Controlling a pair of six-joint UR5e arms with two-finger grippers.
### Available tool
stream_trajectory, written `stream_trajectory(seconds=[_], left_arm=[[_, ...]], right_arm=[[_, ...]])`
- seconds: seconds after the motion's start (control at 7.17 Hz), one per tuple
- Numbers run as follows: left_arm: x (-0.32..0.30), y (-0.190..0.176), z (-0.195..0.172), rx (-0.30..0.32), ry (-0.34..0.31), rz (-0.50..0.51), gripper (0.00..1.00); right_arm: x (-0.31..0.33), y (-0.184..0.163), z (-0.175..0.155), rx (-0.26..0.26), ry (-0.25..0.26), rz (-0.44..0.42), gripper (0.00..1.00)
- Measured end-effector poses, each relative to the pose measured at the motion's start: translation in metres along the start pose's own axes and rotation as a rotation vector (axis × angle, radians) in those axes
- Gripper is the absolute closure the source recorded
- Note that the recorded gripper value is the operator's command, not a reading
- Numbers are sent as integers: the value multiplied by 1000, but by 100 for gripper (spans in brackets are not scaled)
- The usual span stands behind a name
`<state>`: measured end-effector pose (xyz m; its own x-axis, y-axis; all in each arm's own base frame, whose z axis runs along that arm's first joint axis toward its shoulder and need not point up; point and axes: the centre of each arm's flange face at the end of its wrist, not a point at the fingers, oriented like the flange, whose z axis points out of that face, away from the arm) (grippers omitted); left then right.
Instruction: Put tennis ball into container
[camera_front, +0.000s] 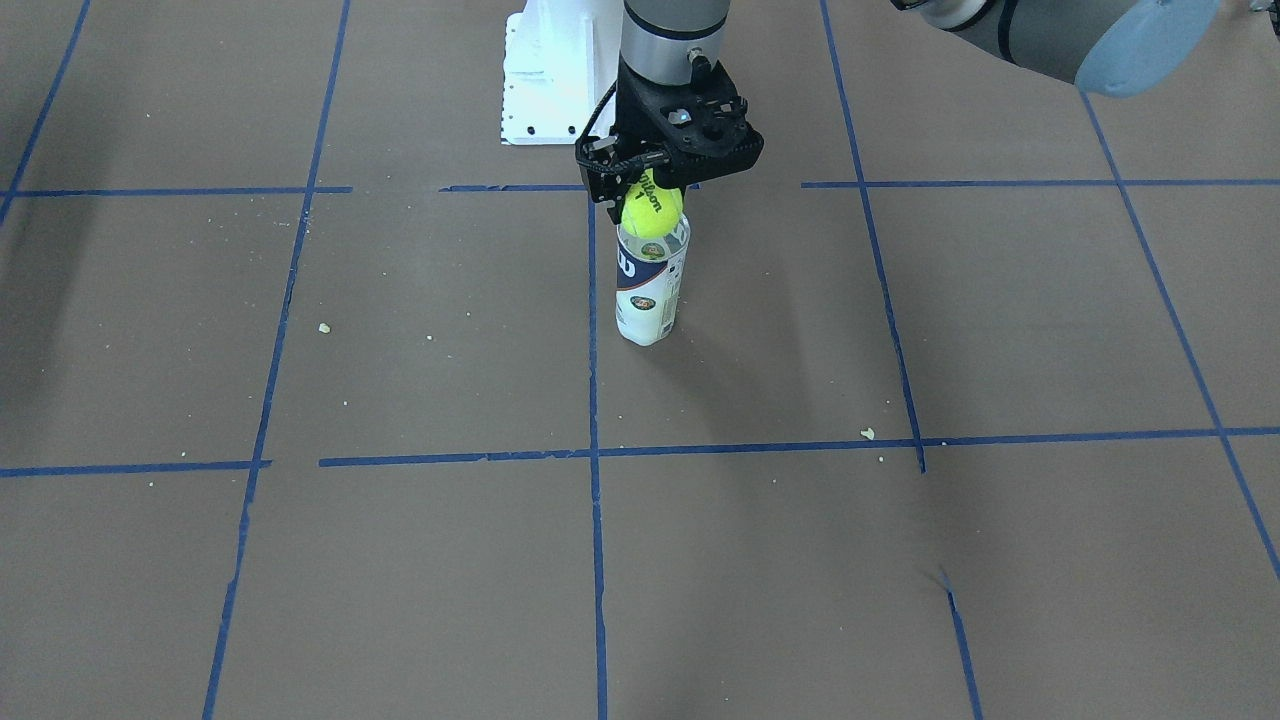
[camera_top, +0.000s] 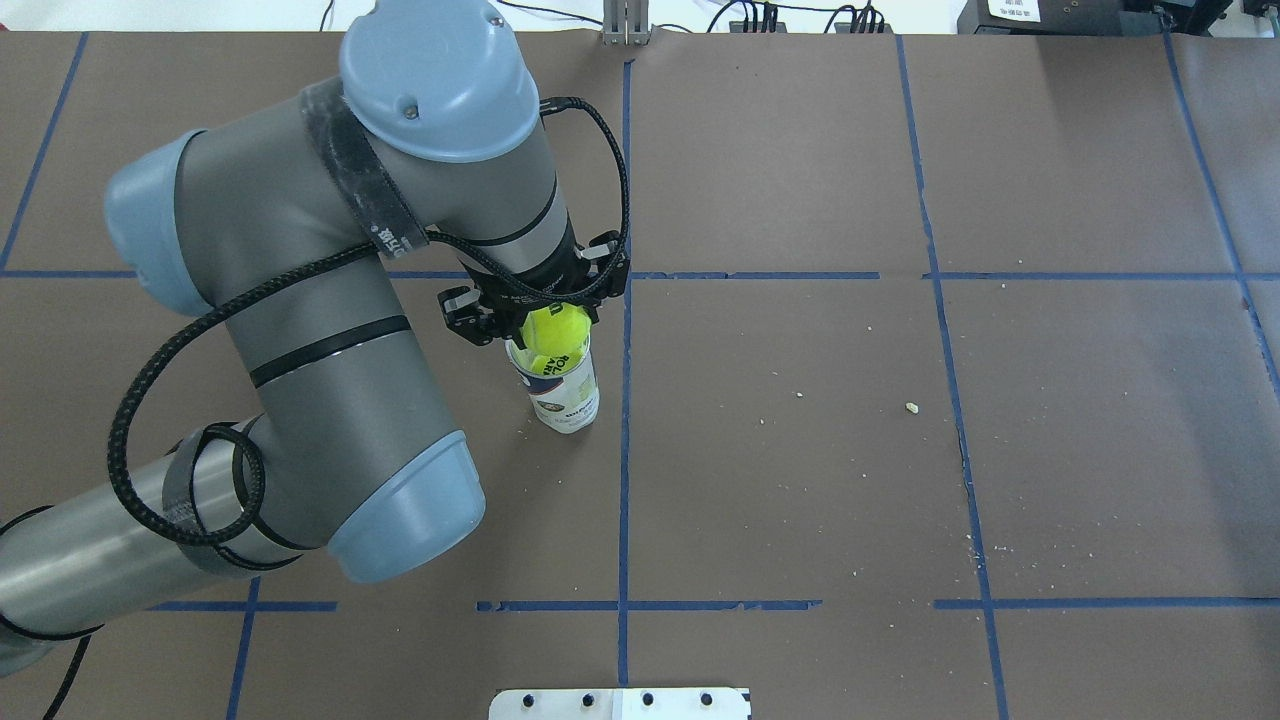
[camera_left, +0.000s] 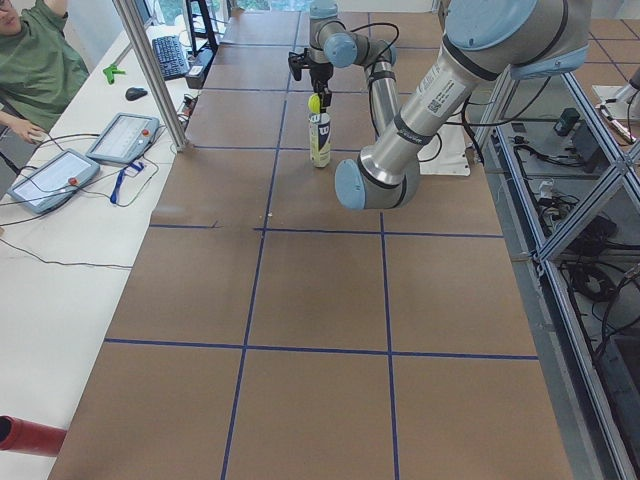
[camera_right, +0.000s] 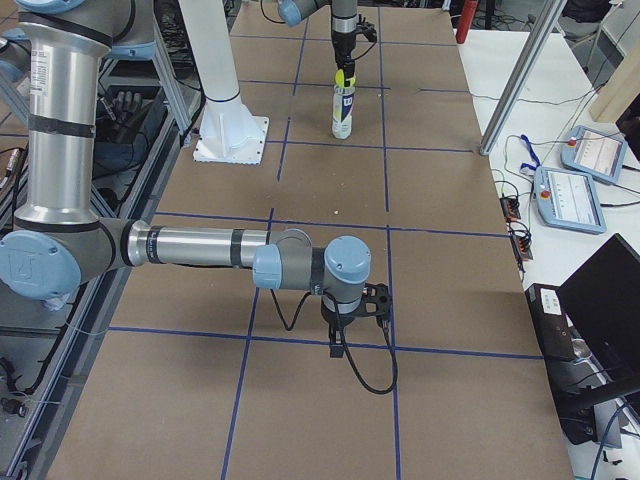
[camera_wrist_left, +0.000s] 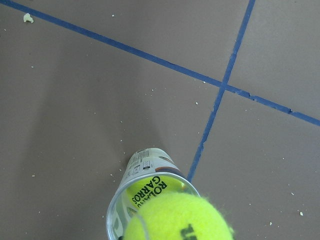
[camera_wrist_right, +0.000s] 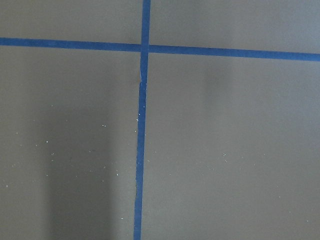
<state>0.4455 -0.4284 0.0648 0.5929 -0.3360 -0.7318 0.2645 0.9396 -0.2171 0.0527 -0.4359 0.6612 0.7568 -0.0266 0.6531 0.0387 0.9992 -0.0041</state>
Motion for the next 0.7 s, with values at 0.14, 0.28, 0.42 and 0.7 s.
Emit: stream_trajectory(seconds=[0.14,0.28,0.42,0.7], left_arm=[[0,0,0,1,0,0,0],[-1,0,-1,1,0,0,0],[-1,0,-1,0,1,0,0],[-9,0,-7,5,13,23,0]], right_arm=[[0,0,0,0,0,0,0],[0,0,0,0,0,0,0],[0,0,0,0,0,0,0],[0,0,0,0,0,0,0]])
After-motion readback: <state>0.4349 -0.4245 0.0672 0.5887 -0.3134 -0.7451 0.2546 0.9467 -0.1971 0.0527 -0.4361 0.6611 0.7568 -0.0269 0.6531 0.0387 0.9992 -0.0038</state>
